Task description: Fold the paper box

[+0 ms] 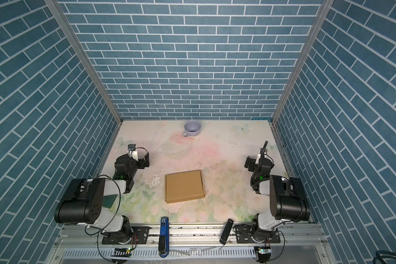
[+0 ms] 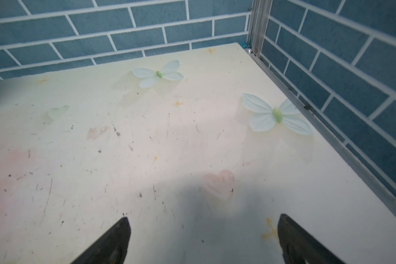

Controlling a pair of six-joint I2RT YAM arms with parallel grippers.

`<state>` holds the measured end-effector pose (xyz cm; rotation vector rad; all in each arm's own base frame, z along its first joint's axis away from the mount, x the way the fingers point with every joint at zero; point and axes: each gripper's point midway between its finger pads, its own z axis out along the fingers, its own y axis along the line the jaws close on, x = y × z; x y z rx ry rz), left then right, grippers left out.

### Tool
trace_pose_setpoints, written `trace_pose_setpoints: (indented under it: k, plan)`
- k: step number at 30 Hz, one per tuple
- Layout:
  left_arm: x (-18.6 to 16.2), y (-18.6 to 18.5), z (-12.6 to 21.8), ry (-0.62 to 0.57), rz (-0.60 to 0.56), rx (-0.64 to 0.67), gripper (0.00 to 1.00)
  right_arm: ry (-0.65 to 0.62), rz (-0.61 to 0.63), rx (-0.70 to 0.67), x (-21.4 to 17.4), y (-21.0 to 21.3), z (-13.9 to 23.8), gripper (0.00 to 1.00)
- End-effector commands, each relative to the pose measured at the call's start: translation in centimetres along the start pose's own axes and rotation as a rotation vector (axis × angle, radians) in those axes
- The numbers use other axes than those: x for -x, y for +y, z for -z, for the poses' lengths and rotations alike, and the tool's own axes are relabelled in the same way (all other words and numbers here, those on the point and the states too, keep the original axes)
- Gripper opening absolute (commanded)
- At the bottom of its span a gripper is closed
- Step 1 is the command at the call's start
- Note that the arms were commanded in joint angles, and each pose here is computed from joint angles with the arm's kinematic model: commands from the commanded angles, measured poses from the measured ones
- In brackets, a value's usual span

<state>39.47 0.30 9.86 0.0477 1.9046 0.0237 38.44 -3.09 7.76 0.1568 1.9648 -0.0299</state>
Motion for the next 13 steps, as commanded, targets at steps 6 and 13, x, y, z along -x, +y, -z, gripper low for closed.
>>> trace_pose_setpoints:
  k: [6, 13]
  plan:
    - [-0.55, -0.48, -0.31, 0.030, -0.019, -0.027, 1.00, -0.029, 0.049, 0.014, 1.31, 0.33, -0.41, 0.99]
    - [-0.49, -0.45, -0.20, 0.023, -0.020, -0.023, 1.00, -0.029, 0.049, 0.016, 1.27, 0.38, -0.39, 0.99]
